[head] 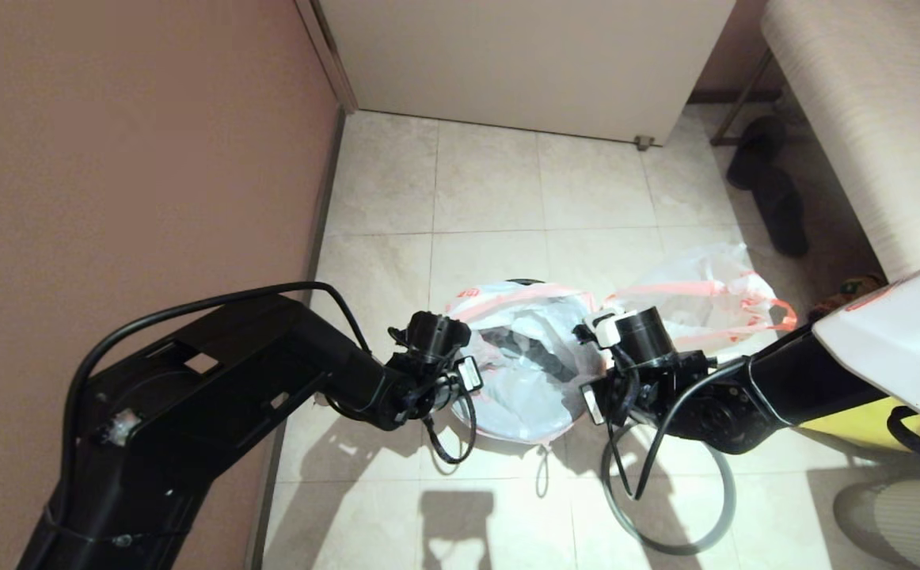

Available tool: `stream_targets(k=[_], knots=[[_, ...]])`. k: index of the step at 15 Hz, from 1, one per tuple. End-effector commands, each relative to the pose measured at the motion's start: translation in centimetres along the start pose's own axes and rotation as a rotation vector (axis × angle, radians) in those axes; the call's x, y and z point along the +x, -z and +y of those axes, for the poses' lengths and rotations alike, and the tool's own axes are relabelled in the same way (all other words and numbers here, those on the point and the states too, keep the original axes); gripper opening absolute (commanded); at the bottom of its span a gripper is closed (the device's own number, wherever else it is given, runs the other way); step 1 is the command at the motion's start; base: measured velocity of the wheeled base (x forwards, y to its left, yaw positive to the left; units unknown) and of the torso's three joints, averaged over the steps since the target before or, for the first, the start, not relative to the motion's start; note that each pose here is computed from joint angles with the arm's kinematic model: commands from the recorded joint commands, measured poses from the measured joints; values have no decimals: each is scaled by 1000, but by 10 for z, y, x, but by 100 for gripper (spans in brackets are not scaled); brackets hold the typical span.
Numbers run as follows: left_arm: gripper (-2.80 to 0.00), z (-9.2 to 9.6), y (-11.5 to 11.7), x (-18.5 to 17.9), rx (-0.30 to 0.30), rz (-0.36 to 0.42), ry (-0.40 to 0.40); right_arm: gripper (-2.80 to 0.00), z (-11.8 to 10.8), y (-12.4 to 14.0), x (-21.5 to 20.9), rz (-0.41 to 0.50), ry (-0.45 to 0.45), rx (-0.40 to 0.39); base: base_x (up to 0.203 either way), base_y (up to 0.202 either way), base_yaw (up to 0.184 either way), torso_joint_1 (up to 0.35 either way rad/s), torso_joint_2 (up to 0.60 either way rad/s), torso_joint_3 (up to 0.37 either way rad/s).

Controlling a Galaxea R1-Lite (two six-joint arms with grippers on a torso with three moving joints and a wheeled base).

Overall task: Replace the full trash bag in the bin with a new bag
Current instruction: Put the new garbage bag on the trash can

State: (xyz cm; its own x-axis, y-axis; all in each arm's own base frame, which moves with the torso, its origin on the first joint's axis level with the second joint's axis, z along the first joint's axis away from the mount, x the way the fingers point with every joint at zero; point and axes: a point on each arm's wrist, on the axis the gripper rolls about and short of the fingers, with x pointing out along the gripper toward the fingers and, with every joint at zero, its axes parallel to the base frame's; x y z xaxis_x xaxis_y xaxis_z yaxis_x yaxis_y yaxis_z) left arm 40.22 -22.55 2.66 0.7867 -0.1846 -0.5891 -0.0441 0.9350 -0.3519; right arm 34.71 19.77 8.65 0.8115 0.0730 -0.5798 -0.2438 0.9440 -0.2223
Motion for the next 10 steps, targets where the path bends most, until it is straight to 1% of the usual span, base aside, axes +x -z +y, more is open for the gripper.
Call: stream_targets(k=[1, 3, 5, 8, 10], knots=[[-280, 0, 0, 0, -4, -3, 1, -280, 3, 7, 9, 23, 3, -7, 0, 0, 0, 0, 0, 0], [-280, 0, 1, 0, -3, -1, -1, -280, 7, 15, 21, 49, 3, -17, 0, 0, 0, 0, 0, 0], [-280, 0, 0, -1, -3, -3, 1, -280, 12, 18, 35, 52, 5, -20, 0, 0, 0, 0, 0, 0], [-280, 0, 0, -1, -3, -2, 0, -280, 14, 10, 48, 22, 9, -4, 0, 0, 0, 0, 0, 0], [-280, 0, 0, -1, -3, -2, 0, -280, 8, 3, 43, -11, 17, 18, 0, 0, 0, 0, 0, 0]])
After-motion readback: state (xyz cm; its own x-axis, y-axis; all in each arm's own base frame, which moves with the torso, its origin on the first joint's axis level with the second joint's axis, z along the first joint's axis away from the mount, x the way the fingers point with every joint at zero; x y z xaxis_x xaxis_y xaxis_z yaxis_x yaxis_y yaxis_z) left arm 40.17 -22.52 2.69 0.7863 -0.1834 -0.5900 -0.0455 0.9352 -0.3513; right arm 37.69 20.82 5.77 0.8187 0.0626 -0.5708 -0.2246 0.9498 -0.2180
